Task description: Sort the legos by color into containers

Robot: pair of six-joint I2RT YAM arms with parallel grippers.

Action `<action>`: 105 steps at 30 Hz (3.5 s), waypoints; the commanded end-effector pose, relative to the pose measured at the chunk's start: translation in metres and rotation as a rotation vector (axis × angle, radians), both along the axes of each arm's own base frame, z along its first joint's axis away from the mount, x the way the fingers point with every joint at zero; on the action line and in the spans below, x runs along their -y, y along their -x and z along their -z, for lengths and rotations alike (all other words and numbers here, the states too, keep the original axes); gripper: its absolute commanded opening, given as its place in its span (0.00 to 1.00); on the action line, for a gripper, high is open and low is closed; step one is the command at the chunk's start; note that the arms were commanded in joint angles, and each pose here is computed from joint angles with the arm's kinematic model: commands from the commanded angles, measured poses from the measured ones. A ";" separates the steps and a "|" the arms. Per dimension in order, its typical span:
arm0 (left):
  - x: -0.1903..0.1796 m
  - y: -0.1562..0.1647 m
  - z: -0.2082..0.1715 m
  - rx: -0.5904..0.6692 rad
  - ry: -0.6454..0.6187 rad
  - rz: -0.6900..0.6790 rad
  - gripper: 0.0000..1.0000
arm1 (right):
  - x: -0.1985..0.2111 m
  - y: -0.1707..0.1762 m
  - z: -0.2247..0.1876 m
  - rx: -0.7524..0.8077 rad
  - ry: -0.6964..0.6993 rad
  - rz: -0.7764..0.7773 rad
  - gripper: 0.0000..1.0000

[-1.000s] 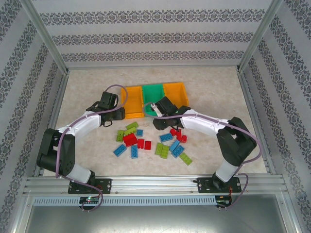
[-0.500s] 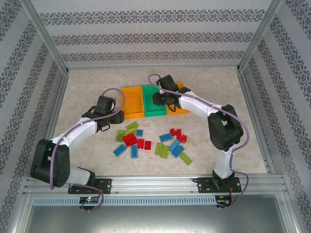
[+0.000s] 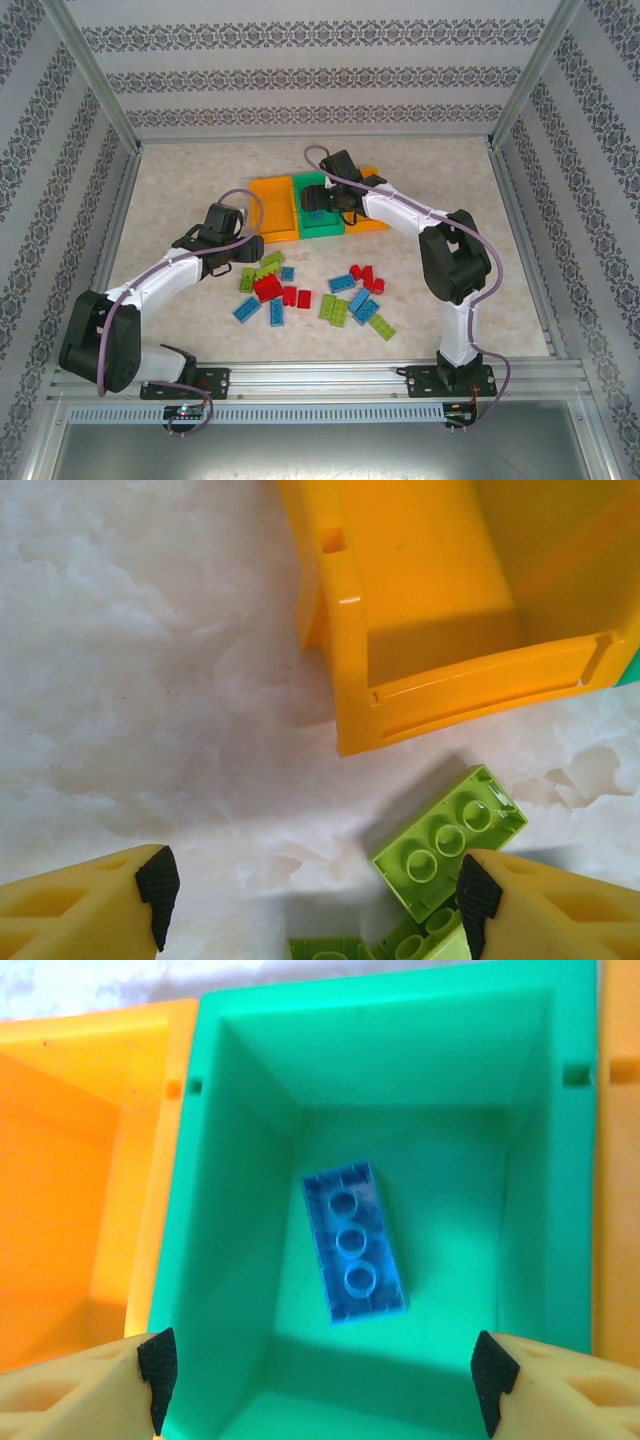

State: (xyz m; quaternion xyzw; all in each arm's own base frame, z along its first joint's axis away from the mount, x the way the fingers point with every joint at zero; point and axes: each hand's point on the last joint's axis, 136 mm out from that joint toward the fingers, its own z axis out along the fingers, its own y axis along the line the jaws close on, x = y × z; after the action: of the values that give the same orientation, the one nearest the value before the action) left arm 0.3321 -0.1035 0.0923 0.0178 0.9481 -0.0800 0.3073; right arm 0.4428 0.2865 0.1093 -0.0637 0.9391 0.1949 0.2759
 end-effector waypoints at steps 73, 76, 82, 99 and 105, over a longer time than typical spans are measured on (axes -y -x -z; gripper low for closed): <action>0.054 -0.002 -0.012 0.097 0.044 0.178 0.87 | 0.175 0.195 0.083 -0.364 0.293 0.353 0.53; 0.053 -0.002 -0.012 0.100 0.042 0.176 0.87 | 0.176 0.192 0.084 -0.358 0.290 0.353 0.50; 0.054 -0.002 -0.011 0.095 0.043 0.179 0.87 | 0.174 0.186 0.085 -0.354 0.278 0.330 0.36; 0.059 -0.001 -0.013 0.101 0.056 0.195 0.87 | 0.148 0.110 -0.003 -0.123 0.112 0.310 0.20; 0.067 0.003 -0.017 0.104 0.038 0.227 0.87 | 0.131 0.045 -0.021 -0.065 0.132 0.273 0.21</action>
State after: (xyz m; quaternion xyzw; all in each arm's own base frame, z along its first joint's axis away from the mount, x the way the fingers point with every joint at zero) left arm 0.3262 -0.1589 0.0915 0.1011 0.9334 -0.1261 0.3203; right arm 0.3817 0.1529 0.1372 0.0760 0.9541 0.1098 0.2680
